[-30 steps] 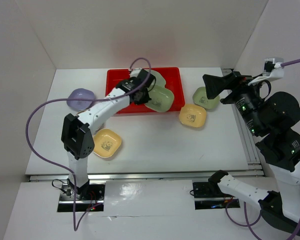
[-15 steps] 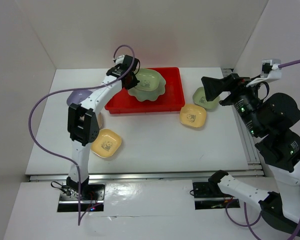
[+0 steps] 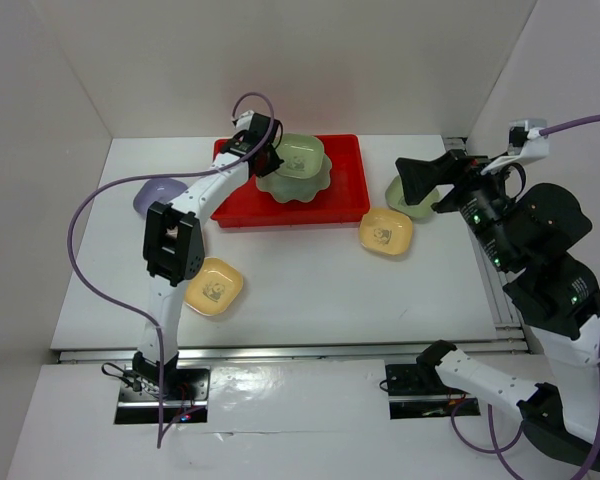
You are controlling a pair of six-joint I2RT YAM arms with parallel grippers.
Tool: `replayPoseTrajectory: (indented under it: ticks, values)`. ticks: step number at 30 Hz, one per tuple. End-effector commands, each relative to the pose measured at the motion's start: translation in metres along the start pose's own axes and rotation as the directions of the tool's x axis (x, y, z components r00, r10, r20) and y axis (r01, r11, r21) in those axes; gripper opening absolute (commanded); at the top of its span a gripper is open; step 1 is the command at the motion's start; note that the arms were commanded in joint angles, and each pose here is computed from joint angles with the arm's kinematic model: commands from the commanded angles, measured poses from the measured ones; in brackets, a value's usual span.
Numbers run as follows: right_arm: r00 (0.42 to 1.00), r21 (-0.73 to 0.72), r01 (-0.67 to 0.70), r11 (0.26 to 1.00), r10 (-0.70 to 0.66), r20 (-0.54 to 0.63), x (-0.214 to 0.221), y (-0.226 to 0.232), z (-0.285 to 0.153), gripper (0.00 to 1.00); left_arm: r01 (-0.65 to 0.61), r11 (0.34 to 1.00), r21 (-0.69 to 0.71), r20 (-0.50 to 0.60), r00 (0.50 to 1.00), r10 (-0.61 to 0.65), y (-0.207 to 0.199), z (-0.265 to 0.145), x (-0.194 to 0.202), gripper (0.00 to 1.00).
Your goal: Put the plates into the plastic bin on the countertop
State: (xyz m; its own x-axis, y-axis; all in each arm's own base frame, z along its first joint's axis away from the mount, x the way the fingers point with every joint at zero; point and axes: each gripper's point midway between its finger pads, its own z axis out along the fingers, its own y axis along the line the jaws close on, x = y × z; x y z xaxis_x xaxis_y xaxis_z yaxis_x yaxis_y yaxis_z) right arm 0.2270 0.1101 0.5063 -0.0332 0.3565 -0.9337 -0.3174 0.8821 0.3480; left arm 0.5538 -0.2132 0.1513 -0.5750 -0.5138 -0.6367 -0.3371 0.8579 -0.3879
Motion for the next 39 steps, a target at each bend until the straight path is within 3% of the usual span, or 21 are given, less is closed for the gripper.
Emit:
replayPoseTrajectory:
  ticks: [1, 4, 7, 8, 9, 10, 11, 18, 23, 26, 27, 29, 31, 33, 34, 39]
  values:
    - [1.0, -0.02, 0.013, 1.0, -0.013, 0.008, -0.002, 0.003, 0.0, 1.0, 0.007, 0.996, 0.093, 0.064, 0.998, -0.013, -0.027, -0.008, -0.023, 0.0]
    - [1.0, -0.014, 0.027, 1.0, -0.027, -0.009, 0.005, 0.001, 0.004, 1.0, -0.006, 0.996, 0.091, 0.064, 0.998, 0.0, -0.026, -0.001, -0.02, 0.05]
    - [0.999, -0.012, 0.039, 0.999, -0.039, -0.017, 0.007, 0.0, 0.004, 1.0, -0.032, 0.995, 0.094, 0.071, 0.997, 0.025, -0.027, 0.006, -0.019, 0.25]
    - [0.999, -0.014, 0.036, 0.999, -0.036, -0.009, 0.004, 0.0, 0.001, 1.0, -0.039, 0.994, 0.105, 0.084, 0.996, 0.03, -0.031, 0.005, -0.024, 0.33]
    - [0.999, -0.014, 0.036, 0.999, -0.036, -0.009, 0.004, 0.0, 0.001, 1.0, -0.039, 0.994, 0.104, 0.083, 0.996, 0.03, -0.031, 0.008, -0.023, 0.56]
    - [0.999, -0.014, 0.045, 0.999, -0.045, -0.009, 0.004, 0.0, 0.001, 1.0, -0.05, 0.993, 0.111, 0.093, 0.995, 0.04, -0.034, 0.005, -0.027, 0.69]
    - [0.999, -0.006, 0.046, 0.999, -0.046, -0.006, 0.004, -0.002, 0.001, 1.0, -0.049, 0.993, 0.104, 0.099, 0.994, 0.039, -0.033, 0.006, -0.028, 0.76]
    - [0.999, -0.004, 0.047, 0.999, -0.047, -0.01, 0.009, -0.002, 0.005, 1.0, -0.038, 0.989, 0.142, 0.137, 0.99, 0.018, -0.042, -0.025, -0.049, 0.8]
    - [0.998, 0.078, 0.056, 0.995, -0.053, -0.046, 0.028, -0.017, 0.02, 1.0, -0.048, 0.985, 0.165, 0.155, 0.988, 0.022, -0.041, -0.09, -0.055, 0.83]
    - [0.983, 0.239, 0.119, 0.964, -0.081, -0.165, 0.078, -0.05, 0.044, 1.0, -0.079, 0.991, 0.112, 0.127, 0.99, 0.065, -0.027, -0.114, -0.036, 1.0]
    - [0.973, 0.273, 0.152, 0.95, -0.095, -0.211, 0.096, -0.059, 0.051, 1.0, -0.065, 0.991, 0.117, 0.143, 0.989, 0.048, -0.022, -0.135, -0.044, 1.0]
    - [0.927, 0.365, 0.245, 0.898, -0.107, -0.36, 0.154, -0.095, 0.069, 1.0, -0.103, 0.99, 0.094, 0.098, 0.991, 0.094, -0.009, -0.146, -0.016, 1.0]
    - [0.897, 0.423, 0.228, 0.877, -0.021, -0.441, 0.191, -0.137, 0.084, 1.0, -0.121, 0.982, 0.144, 0.104, 0.989, 0.107, -0.006, -0.182, -0.012, 1.0]
    - [0.864, 0.453, 0.181, 0.873, 0.08, -0.498, 0.233, -0.17, 0.083, 1.0, -0.151, 0.981, 0.12, 0.063, 0.988, 0.144, 0.015, -0.193, 0.011, 1.0]
    - [0.859, 0.472, 0.149, 0.869, 0.123, -0.497, 0.245, -0.183, 0.085, 1.0, -0.155, 0.974, 0.167, 0.083, 0.986, 0.142, 0.012, -0.22, 0.012, 1.0]
    - [0.835, 0.527, 0.153, 0.836, 0.176, -0.521, 0.281, -0.231, 0.089, 1.0, -0.212, 0.959, 0.187, 0.024, 0.977, 0.212, 0.04, -0.253, 0.044, 1.0]
